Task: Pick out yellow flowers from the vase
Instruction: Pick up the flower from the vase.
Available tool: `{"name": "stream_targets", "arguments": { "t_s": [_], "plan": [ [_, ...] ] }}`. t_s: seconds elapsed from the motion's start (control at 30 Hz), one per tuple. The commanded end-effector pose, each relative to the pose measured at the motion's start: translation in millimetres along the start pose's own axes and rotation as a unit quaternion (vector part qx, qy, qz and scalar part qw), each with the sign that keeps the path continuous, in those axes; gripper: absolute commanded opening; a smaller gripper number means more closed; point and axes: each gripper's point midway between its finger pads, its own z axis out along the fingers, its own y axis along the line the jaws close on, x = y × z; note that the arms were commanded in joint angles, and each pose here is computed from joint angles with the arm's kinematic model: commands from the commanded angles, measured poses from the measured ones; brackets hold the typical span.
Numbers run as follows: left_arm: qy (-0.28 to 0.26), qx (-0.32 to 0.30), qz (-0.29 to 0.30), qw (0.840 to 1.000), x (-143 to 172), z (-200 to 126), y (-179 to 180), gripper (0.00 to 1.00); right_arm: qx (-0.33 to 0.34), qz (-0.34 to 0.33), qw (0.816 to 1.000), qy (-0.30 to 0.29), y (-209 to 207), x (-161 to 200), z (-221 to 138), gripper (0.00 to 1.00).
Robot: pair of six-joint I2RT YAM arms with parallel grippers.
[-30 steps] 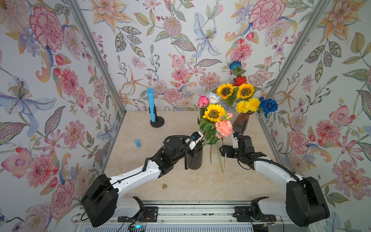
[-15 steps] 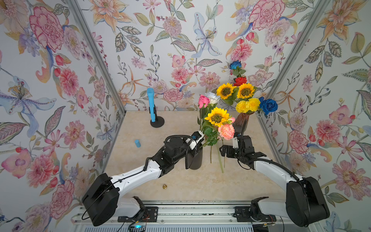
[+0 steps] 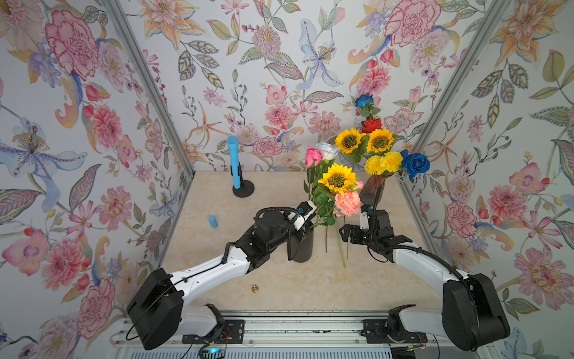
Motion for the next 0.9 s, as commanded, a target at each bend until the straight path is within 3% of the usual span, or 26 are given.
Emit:
{"name": "stream_targets", "arguments": {
  "t_s": [0.0,0.3,0.87],
  "plan": [
    [-0.027,-0.028,-0.007,0.999,-35.7,-7.8,11.5,0.00,-0.003,0.011,1.000,0.000,-0.9,2.3,-0.8,1.00],
    [-0.043,-0.049,-0.018,0.998,-60.2,-19.2,22.6,0.00,-0.007,0.010,1.000,-0.004,0.7,1.5,-3.4,1.00],
    [-0.106,-0.028,-0.043,0.993,-127.7,-43.4,25.5,0.00,-0.009,0.010,1.000,-0.004,1.5,1.1,-2.5,1.00]
  ]
}}
